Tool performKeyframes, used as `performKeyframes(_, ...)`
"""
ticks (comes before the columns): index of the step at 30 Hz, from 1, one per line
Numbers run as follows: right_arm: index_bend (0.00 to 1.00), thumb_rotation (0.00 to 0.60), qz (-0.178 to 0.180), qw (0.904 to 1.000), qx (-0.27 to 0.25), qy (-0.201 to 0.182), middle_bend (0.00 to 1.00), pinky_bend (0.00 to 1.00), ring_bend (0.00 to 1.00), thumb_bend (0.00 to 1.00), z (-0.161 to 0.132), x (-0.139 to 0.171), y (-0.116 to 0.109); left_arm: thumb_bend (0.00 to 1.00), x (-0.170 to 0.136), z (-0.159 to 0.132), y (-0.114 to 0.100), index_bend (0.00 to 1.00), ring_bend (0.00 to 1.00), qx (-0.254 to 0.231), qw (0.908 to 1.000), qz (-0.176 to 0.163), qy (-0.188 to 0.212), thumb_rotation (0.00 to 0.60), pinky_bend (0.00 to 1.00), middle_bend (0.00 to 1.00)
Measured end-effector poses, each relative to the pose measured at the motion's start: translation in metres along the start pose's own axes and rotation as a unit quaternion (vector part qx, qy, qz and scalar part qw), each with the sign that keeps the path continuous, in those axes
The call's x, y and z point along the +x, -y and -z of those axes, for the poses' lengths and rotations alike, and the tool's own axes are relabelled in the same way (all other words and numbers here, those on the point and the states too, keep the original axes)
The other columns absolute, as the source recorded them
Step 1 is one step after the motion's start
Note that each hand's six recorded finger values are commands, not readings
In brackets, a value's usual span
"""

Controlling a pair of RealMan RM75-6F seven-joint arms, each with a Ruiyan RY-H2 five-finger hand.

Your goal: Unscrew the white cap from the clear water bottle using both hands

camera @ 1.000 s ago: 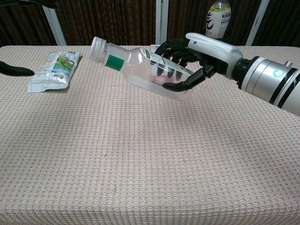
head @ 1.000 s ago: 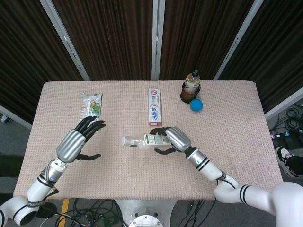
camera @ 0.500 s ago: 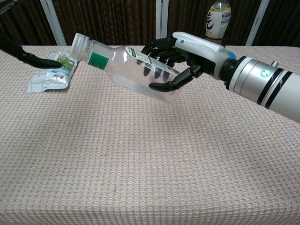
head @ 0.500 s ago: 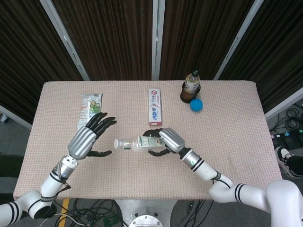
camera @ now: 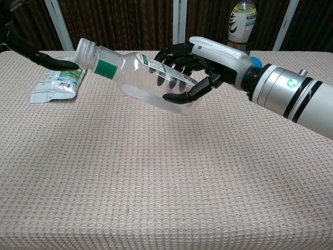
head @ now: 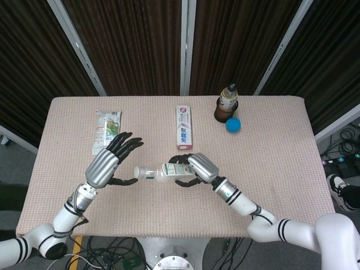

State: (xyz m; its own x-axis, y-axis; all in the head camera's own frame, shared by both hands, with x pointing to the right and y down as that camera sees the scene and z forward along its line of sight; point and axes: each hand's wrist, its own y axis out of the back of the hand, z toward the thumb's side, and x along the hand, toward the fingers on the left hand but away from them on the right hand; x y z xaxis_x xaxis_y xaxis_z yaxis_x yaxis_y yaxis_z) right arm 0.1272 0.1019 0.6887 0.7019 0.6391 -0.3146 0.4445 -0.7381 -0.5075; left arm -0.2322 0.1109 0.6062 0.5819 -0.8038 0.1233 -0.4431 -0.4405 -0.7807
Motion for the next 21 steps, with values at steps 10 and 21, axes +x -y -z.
performKeyframes(10, 0.69, 0.600, -0.018, 0.9998, 0.008, -0.002, 0.59, 0.47, 0.46, 0.65, -0.003, -0.003, 0.010, 0.00, 0.003, -0.004, -0.007, 0.13, 0.00, -0.014, 0.9998, -0.011, 0.006, 0.600, 0.02, 0.11)
performKeyframes(21, 0.70, 0.600, 0.009, 0.9999, 0.001, -0.007, 0.60, 0.47, 0.46, 0.66, -0.004, -0.001, -0.005, 0.00, -0.005, -0.003, -0.010, 0.13, 0.00, -0.009, 0.9999, -0.006, 0.004, 0.600, 0.02, 0.11)
